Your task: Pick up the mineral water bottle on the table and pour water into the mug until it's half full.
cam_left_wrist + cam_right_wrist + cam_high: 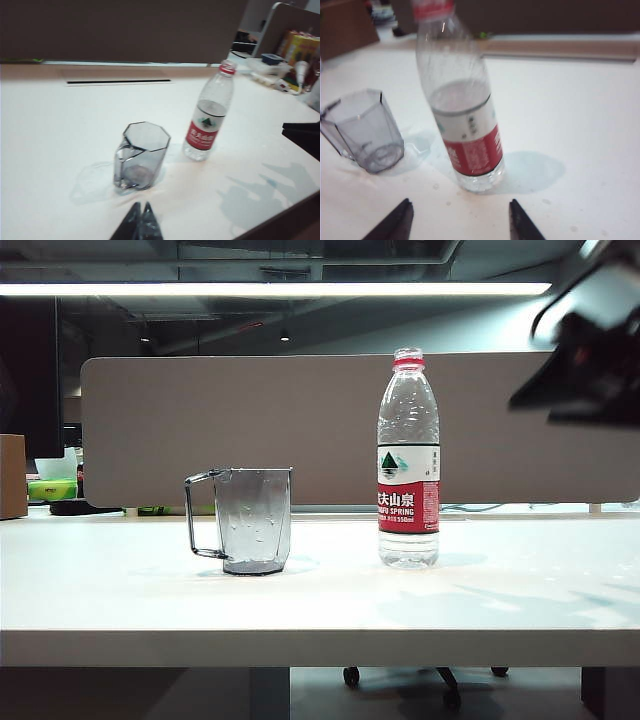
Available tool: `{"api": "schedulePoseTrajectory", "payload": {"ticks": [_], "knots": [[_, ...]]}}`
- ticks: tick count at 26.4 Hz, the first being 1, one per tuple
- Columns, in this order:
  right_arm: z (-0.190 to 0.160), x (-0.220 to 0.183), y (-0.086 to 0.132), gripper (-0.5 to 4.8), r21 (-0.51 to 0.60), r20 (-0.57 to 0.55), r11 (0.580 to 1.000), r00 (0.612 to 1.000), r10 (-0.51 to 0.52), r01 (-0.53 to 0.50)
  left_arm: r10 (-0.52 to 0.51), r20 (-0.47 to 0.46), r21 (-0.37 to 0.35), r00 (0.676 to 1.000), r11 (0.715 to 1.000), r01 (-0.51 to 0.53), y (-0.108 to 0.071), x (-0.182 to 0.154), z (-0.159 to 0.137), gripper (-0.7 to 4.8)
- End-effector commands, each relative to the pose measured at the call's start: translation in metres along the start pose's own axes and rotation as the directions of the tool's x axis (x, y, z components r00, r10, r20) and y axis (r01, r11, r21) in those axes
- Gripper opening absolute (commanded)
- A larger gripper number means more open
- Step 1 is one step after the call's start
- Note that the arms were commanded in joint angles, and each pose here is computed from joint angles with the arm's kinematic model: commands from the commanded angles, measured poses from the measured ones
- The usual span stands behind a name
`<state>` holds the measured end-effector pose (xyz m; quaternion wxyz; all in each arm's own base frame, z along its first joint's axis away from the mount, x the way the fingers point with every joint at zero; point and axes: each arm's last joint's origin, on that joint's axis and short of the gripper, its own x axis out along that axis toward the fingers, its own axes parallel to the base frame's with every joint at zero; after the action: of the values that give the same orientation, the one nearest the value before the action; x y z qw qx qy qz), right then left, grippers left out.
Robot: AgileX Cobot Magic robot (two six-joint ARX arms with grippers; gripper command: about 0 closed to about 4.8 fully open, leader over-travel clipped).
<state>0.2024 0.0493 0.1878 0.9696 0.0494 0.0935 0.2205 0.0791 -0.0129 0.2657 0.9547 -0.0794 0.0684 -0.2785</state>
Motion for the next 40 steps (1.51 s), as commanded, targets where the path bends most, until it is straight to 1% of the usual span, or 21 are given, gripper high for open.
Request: {"api": "schedulePoseTrajectory", "payload": {"ticks": [1,2,3,4,6,8,13,17,19,22,26,31,32,33,35,37,39,40], "knots": [[-0.008,0.023,0.006,3.17,-0.047,0.077,0.998,0.997,-0.025,0.029,0.067,0.016,0.007,0.998,0.998,-0.067,0.002,0.0,0.002,-0.05],[-0.013,0.029,0.007,3.68,-0.045,0.086,0.997,0.995,-0.051,0.055,0.069,0.016,0.007,0.997,0.998,-0.069,0.002,0.0,0.002,-0.05],[-0.02,0.036,0.008,4.45,-0.045,0.1,0.996,0.992,-0.07,0.075,0.069,0.016,0.006,0.998,0.998,-0.069,0.002,0.0,0.002,-0.05],[-0.025,0.041,0.008,4.79,-0.045,0.113,0.995,0.99,-0.079,0.084,0.068,0.016,0.007,0.998,0.998,-0.068,0.002,0.0,0.002,-0.05],[-0.041,0.055,0.009,4.79,-0.049,0.144,0.996,0.988,-0.062,0.07,0.069,0.016,0.007,0.998,0.998,-0.069,0.002,0.0,0.002,-0.05],[-0.049,0.065,0.009,4.79,-0.049,0.155,0.997,0.987,-0.052,0.06,0.069,0.016,0.007,0.998,0.998,-0.069,0.002,0.0,0.002,-0.05],[-0.061,0.095,0.006,4.79,-0.052,0.121,0.998,0.992,-0.026,0.033,0.069,0.016,0.007,0.998,0.998,-0.069,0.002,0.0,0.002,-0.05],[-0.057,0.114,0.006,4.79,-0.054,0.135,0.998,0.991,-0.02,0.027,0.069,0.016,0.007,0.998,0.998,-0.069,0.002,0.0,0.002,-0.05],[-0.053,0.127,0.005,4.79,-0.053,0.124,0.998,0.992,-0.017,0.023,0.069,0.016,0.011,0.998,0.998,-0.069,0.002,0.0,0.002,-0.05],[-0.047,0.142,0.006,4.79,-0.057,0.108,0.998,0.994,0.022,-0.015,0.068,0.016,0.029,0.998,0.997,-0.069,0.002,0.0,0.002,-0.05],[-0.041,0.156,0.005,4.79,-0.054,0.092,0.998,0.996,0.018,-0.013,0.069,0.016,0.029,0.997,0.997,-0.069,0.002,0.0,0.002,-0.05],[-0.037,0.165,0.005,4.79,-0.049,0.072,0.999,0.997,0.011,-0.007,0.069,0.016,0.029,0.998,0.997,-0.069,0.002,0.0,0.002,-0.05],[-0.037,0.165,0.005,4.56,-0.049,0.071,0.999,0.997,0.011,-0.007,0.069,0.016,0.029,0.998,0.997,-0.069,0.002,0.0,0.002,-0.05],[-0.038,0.164,0.005,3.64,-0.049,0.064,0.999,0.998,0.013,-0.01,0.069,0.016,0.029,0.998,0.997,-0.069,0.002,0.0,0.002,-0.05],[-0.038,0.164,0.005,3.26,-0.048,0.062,0.999,0.998,0.013,-0.011,0.069,0.016,0.029,0.998,0.997,-0.069,0.002,0.0,0.002,-0.05],[-0.038,0.164,0.005,3.22,-0.048,0.062,0.999,0.998,0.013,-0.01,0.068,0.016,0.029,0.998,0.997,-0.068,0.002,0.0,0.002,-0.05],[-0.038,0.165,0.005,2.38,-0.049,0.062,0.999,0.998,0.013,-0.01,0.068,0.016,0.029,0.998,0.997,-0.068,0.002,0.0,0.002,-0.05],[-0.038,0.165,0.005,2.1,-0.049,0.062,0.999,0.998,0.013,-0.01,0.068,0.016,0.029,0.998,0.997,-0.069,0.002,0.0,0.002,-0.05]]}}
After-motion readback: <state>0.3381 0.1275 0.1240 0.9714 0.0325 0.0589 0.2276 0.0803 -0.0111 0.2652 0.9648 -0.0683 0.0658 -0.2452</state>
